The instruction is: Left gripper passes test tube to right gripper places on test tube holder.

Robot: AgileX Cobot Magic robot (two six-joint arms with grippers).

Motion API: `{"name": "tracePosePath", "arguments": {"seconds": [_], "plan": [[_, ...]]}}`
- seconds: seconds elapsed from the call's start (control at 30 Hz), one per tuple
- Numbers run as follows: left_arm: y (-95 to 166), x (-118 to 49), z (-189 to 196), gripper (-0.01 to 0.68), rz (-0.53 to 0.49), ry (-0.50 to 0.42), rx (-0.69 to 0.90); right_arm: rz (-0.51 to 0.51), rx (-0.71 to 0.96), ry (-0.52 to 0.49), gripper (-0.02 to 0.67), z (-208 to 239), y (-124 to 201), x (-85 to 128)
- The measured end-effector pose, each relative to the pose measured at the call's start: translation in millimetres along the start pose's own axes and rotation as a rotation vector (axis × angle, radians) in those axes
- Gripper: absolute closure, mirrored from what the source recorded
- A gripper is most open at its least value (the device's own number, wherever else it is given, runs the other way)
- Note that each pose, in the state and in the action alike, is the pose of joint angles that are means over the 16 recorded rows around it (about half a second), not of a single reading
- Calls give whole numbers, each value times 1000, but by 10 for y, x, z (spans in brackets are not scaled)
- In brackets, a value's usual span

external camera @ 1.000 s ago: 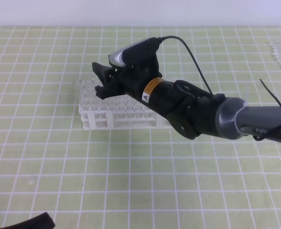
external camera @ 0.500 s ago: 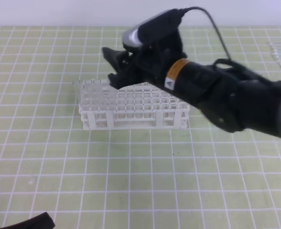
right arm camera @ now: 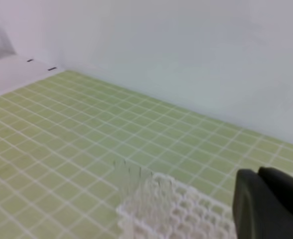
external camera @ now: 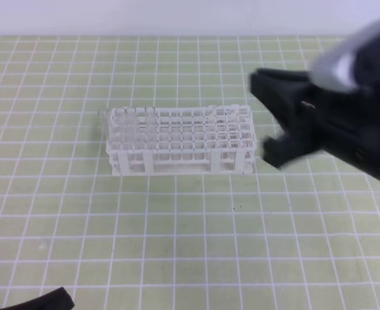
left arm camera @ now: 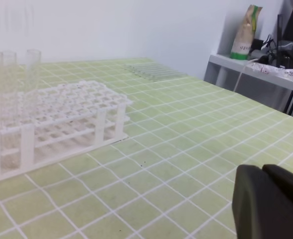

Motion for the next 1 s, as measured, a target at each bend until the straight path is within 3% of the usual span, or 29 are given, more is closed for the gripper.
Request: {"name": "tracePosePath", "arguments": {"seconds": [0.27, 0.7, 1.0], "plan": [[-12, 21, 0, 674, 0, -17, -10, 3, 53, 16, 662, 518, 218, 33], [-38, 58, 2, 674, 3, -49, -29, 25, 156, 39, 664, 695, 411, 14], [-43, 58, 3, 675, 4, -49, -31, 39, 120, 187, 664, 1105, 473, -212]]}}
Point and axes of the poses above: a point on each arm's last joint axis where the gripper is mounted, z pointing back along that axis away from the gripper, x along the wrist's bending axis when the last joint is at zero, y = z × x, the point moved 3 cm from there along -z, pointing out along that axis toward the gripper, and after that the axes turned 13 degrees about z, right-handed, at the moved point
